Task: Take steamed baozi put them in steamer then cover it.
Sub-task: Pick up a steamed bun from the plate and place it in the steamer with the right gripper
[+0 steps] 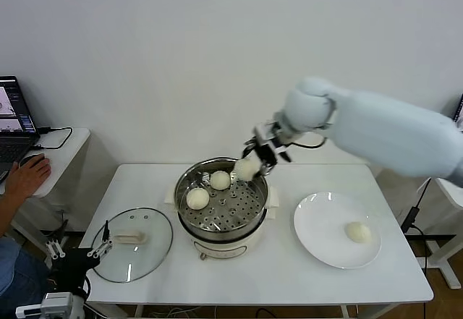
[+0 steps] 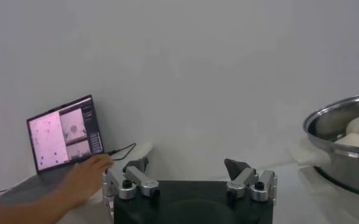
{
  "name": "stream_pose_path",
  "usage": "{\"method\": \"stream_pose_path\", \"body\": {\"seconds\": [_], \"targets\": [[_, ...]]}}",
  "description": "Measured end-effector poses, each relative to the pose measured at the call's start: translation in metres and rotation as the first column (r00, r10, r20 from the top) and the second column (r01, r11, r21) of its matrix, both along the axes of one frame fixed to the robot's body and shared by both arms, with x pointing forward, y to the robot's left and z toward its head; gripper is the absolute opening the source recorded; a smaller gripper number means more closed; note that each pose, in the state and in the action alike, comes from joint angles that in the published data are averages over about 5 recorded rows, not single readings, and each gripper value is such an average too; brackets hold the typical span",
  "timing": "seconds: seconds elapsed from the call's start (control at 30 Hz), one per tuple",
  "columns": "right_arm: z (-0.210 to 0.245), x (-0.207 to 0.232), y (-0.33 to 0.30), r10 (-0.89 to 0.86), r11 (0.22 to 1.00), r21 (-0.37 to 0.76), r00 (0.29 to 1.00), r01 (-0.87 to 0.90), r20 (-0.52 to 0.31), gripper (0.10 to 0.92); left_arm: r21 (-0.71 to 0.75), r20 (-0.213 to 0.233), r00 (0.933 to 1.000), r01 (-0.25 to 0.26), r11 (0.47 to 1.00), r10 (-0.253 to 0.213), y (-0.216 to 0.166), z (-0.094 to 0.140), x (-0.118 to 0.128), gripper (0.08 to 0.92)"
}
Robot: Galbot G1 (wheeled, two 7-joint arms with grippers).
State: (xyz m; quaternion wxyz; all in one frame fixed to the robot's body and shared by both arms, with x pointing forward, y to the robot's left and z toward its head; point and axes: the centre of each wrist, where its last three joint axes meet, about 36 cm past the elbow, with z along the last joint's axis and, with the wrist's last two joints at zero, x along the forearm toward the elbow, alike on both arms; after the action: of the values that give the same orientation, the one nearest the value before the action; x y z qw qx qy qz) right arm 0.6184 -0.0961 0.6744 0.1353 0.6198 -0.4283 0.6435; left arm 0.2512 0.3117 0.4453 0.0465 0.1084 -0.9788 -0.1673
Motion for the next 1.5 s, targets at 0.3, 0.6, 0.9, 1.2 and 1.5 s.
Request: {"method": "stream_pose_path", "body": {"seconds": [0.3, 0.6, 0.9, 1.2, 1.5], "targets": [[-0.049, -0.008, 0.047, 0.229, 0.969, -0.094, 0.973, -0.229, -0.01, 0.611, -0.006, 0.009, 0.9999, -0.012, 1.0, 0.012, 0.001, -0.001, 0.0, 0.823], [-0.08, -0.018, 0.073, 0.388, 0.912, -0.142, 0.922, -0.385, -0.005, 0.611, -0.008, 0.013, 0.9997, -0.021, 1.0, 0.021, 0.002, -0.003, 0.0, 0.823], [-0.089, -0.025, 0.079, 0.469, 0.869, -0.174, 0.883, -0.463, -0.009, 0.631, -0.012, 0.012, 0.9996, -0.024, 1.0, 0.025, 0.001, -0.005, -0.001, 0.823], [-0.071, -0.027, 0.074, 0.484, 0.865, -0.163, 0.875, -0.475, 0.018, 0.813, -0.01, 0.012, 0.9997, -0.019, 1.0, 0.019, 0.001, -0.005, 0.0, 0.823], [-0.019, -0.016, 0.028, 0.348, 0.932, -0.129, 0.935, -0.338, 0.064, 0.823, -0.001, 0.019, 0.9998, -0.008, 1.0, 0.008, 0.003, -0.003, 0.003, 0.823]]}}
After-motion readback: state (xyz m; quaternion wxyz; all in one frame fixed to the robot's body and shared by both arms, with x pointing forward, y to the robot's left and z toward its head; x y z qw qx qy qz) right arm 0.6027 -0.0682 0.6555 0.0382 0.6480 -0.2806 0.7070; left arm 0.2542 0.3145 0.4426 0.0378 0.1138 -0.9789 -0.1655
